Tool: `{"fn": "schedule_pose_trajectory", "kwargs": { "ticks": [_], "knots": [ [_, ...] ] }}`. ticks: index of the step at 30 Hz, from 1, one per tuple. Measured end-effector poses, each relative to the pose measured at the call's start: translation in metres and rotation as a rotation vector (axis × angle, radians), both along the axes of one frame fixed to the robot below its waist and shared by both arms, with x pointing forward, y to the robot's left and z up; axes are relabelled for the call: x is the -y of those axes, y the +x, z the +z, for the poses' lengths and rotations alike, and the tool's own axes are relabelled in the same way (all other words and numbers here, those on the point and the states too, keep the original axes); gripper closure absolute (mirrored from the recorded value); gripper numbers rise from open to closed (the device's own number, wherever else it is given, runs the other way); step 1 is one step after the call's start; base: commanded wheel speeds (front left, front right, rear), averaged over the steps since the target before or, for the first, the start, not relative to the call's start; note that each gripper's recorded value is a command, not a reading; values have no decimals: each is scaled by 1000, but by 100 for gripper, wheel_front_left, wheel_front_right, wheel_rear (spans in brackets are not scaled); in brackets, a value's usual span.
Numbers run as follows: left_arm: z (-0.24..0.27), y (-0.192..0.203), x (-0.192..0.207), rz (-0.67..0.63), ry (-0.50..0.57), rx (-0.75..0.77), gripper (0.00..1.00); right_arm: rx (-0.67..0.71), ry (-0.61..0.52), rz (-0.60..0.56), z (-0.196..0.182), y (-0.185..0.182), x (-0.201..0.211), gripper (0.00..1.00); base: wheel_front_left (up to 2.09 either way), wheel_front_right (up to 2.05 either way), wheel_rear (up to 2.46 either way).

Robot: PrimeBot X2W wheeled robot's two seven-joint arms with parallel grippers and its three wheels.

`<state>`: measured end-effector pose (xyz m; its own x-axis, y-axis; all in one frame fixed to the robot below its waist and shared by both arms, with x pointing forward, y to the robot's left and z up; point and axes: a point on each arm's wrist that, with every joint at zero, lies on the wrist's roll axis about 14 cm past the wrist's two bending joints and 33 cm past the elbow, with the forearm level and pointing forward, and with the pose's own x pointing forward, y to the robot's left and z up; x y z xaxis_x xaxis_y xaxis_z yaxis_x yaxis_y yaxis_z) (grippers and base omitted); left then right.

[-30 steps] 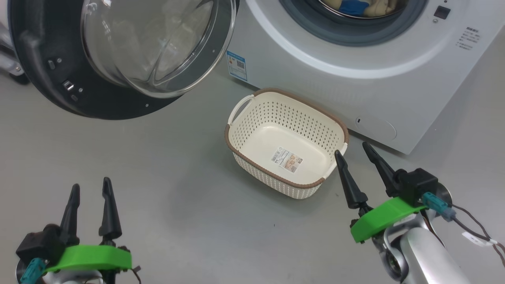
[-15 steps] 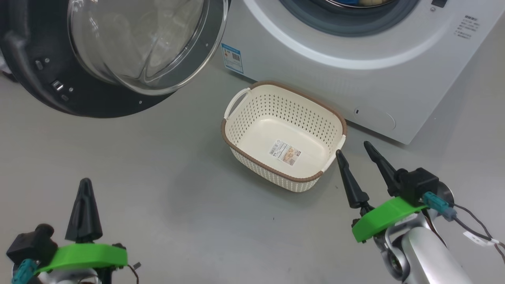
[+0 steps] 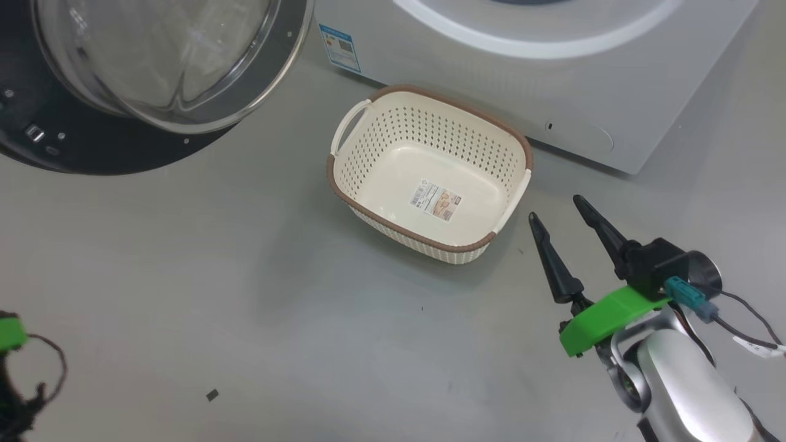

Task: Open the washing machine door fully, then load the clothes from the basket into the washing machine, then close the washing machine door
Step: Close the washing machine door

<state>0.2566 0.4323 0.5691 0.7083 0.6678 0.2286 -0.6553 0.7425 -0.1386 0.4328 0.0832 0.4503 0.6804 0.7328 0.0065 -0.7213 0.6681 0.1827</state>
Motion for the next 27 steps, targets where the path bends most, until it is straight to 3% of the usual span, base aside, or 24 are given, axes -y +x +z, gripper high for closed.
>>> {"fn": "schedule_pose_trajectory", "kwargs": {
  "ticks": [7, 12, 17, 21, 27],
  "knots": [
    [58, 17, -59, 60, 102, 93, 100, -34, -30, -25, -26, 12, 14, 0, 0, 0, 0],
    [64, 37, -92, 81, -1, 192, 100, -24, -45, -61, -31, 26, 27, 0, 0, 0, 0],
    [58, 45, -119, 110, -73, 197, 100, -34, -60, -93, -38, 30, 41, 0, 0, 0, 0],
    [53, 66, -134, 102, -231, 273, 100, -40, -69, -115, -42, 33, 50, 0, 0, 0, 0],
    [36, 95, -149, 65, -574, 432, 100, -36, -77, -131, -43, 35, 58, 0, 0, 0, 0]
  ]
}}
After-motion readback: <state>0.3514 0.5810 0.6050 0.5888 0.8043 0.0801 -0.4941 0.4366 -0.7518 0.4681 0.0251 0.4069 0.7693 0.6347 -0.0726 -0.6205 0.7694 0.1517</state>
